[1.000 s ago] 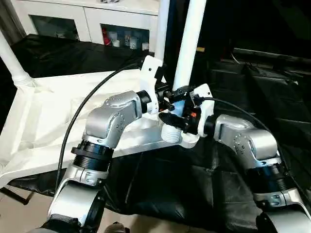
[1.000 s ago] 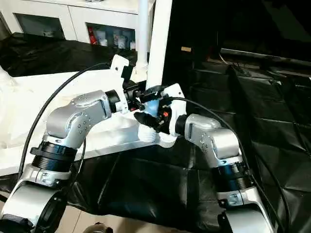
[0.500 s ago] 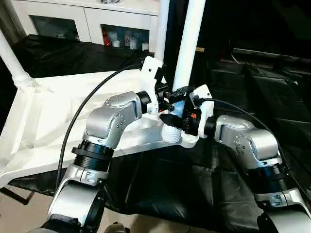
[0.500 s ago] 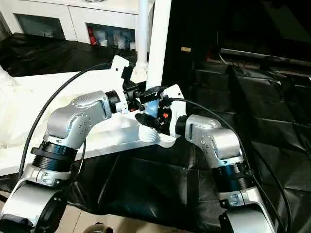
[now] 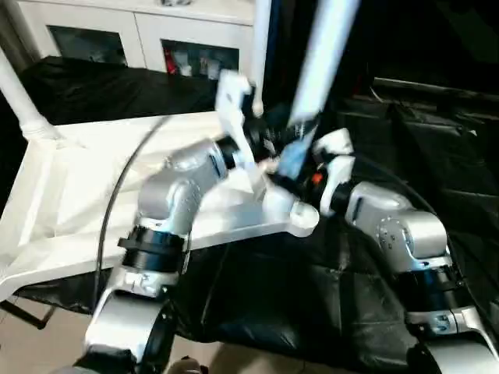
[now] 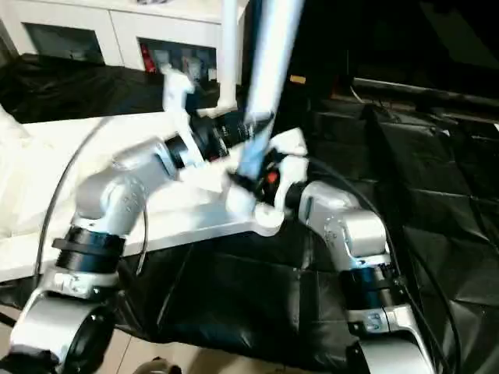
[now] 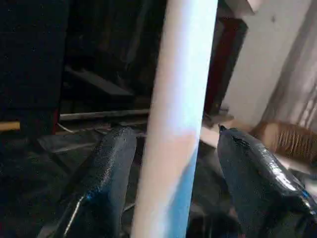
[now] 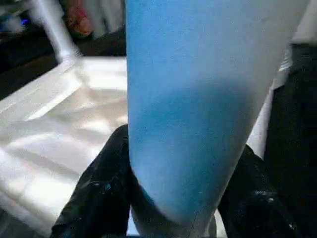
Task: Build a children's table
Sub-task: Insert table leg to table base
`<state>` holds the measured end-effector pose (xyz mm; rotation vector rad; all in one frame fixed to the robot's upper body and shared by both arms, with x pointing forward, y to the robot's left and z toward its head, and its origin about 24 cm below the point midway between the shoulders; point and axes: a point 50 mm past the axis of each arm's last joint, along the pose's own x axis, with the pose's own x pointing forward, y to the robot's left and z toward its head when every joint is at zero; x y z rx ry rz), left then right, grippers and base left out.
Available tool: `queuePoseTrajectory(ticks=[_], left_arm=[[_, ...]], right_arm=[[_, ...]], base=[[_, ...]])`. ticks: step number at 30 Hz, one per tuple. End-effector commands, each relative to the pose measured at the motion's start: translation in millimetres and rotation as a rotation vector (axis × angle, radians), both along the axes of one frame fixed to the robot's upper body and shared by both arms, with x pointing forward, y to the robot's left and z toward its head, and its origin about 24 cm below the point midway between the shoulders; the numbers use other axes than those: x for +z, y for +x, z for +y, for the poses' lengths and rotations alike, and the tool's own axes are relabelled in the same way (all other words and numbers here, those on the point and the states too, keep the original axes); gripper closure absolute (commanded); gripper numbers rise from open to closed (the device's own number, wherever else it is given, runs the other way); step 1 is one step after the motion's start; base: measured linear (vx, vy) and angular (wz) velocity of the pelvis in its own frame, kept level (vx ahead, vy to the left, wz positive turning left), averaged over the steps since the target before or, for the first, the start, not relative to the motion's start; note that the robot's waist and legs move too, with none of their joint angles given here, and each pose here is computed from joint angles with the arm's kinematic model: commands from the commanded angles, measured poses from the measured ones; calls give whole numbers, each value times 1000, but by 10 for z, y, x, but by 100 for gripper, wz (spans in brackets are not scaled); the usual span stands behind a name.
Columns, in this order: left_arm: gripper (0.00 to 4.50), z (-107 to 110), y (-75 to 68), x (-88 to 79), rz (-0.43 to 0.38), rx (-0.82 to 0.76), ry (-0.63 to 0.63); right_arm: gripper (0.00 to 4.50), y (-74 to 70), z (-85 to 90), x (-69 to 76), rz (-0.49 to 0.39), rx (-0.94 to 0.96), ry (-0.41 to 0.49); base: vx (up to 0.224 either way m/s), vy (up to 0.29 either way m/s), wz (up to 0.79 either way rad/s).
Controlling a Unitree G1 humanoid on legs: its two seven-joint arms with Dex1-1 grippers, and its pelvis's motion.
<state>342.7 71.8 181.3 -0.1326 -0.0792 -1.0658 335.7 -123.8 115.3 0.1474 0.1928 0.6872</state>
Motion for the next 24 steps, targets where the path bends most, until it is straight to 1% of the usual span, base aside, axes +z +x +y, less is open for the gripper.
queuePoseTrajectory(ticks=[1,2,3,4,5,6,7,9,10,11,12,14,15,17,18,19,20,21,24], left_arm=[[149,-1,-46,-168,-12,-42,123],[149,38,-79,-334,-16,-74,236],[149,64,-88,-437,-13,-83,298],[149,64,-88,-437,-13,-83,298],[149,102,-110,-587,4,-106,362],[149,115,-126,-665,12,-121,389],[149,116,-128,-675,13,-124,392],[149,120,-156,-814,44,-150,432],[165,120,-162,-852,51,-156,446],[165,121,-168,-891,60,-161,458],[176,121,-171,-915,65,-164,466],[194,145,-186,-1080,93,-173,521],[204,145,-186,-1080,93,-173,521],[222,191,-193,-1231,109,-166,586],[222,214,-183,-1269,112,-156,604],[241,216,-183,-1271,113,-156,604],[250,229,-173,-1287,114,-150,611],[250,246,-162,-1300,114,-138,620],[283,303,-139,-1326,117,-118,638]], right_arm=[[262,35,-143,-2,-26,-89,-41],[262,42,-219,-28,-34,-138,-67],[262,39,-258,-38,-33,-157,-61],[262,39,-258,-38,-33,-157,-61],[262,36,-321,-48,-38,-188,-59],[262,33,-349,-58,-43,-197,-70],[262,32,-352,-59,-44,-198,-72],[262,22,-379,-74,-53,-199,-92],[262,19,-382,-78,-56,-198,-95],[262,17,-383,-81,-58,-198,-97],[262,16,-383,-83,-59,-197,-99],[262,13,-367,-86,-63,-196,-98],[262,13,-367,-86,-63,-196,-98],[262,11,-344,-84,-67,-193,-95],[262,10,-328,-81,-70,-184,-92],[262,9,-327,-81,-70,-184,-92],[262,8,-316,-79,-72,-176,-90],[262,3,-304,-78,-72,-166,-87],[262,-25,-259,-81,-74,-122,-82]], base=[[0,0,0],[0,0,0],[0,0,0],[0,0,0],[0,0,0],[0,0,0],[0,0,0],[0,0,0],[0,0,0],[0,0,0],[0,0,0],[0,0,0],[0,0,0],[0,0,0],[0,0,0],[0,0,0],[0,0,0],[0,0,0],[0,0,0]])
